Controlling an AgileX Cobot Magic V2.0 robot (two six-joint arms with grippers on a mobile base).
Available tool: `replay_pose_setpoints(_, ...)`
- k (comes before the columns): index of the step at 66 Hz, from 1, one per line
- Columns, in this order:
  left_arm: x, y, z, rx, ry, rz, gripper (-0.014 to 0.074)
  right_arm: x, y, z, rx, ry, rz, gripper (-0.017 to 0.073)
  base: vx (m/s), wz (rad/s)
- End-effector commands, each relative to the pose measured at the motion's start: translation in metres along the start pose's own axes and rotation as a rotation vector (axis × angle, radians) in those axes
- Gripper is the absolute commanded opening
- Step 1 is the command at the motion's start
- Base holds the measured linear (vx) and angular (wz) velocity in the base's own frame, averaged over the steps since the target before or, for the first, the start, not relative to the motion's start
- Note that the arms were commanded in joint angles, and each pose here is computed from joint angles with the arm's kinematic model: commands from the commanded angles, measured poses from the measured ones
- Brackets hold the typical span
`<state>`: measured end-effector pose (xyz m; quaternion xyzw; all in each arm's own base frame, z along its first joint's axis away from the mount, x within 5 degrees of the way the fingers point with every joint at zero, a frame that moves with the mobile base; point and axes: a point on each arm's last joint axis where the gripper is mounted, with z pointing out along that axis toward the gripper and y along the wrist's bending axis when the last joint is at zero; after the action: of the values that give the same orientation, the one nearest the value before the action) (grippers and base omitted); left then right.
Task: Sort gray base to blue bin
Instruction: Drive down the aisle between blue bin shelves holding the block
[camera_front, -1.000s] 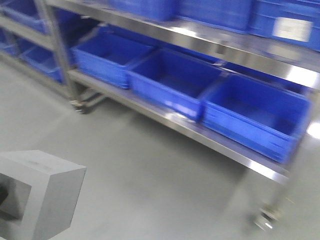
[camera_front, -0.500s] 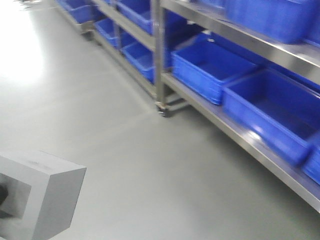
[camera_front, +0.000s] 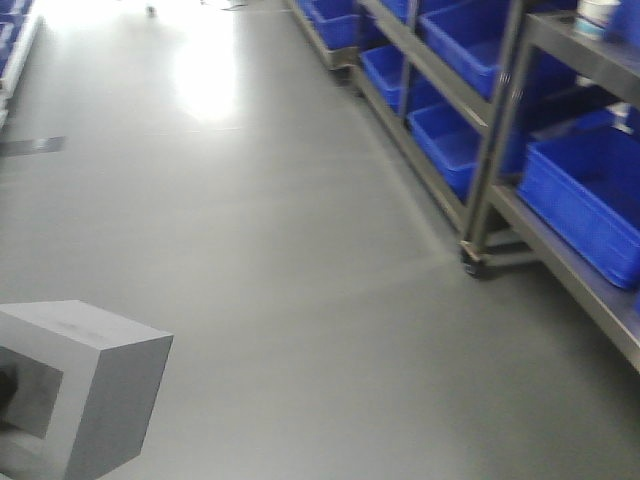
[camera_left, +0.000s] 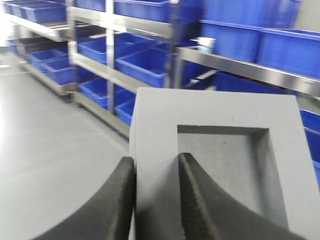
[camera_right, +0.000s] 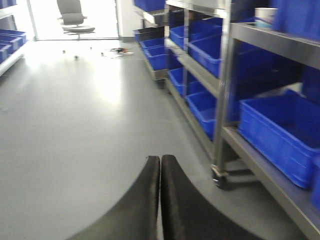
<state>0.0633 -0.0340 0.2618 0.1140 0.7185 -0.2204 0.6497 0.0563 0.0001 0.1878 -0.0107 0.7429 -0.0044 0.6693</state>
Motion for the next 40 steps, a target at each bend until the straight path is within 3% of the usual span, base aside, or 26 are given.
replay_pose_setpoints(1, -0.0206, -0.002, -0.0016, 0.009, -0.136, -0.012, -0.0006, -0.0024, 0.0, -0.0001, 0.003, -0.071, -0.011, -0.0009, 0.26, 0.67)
replay_pose_setpoints(22, -0.0206, -0.002, -0.0016, 0.009, -0.136, -0.012, -0.0006, -0.0024, 0.0, -0.0001, 0.003, -0.071, -0.011, -0.0009, 0.25, 0.57)
replay_pose_setpoints(40, -0.0206, -0.002, -0.0016, 0.009, -0.136, -0.012, -0.0006, -0.0024, 0.0, -0.0001, 0.003, -0.071, -0.011, -0.0009, 0.29, 0.26)
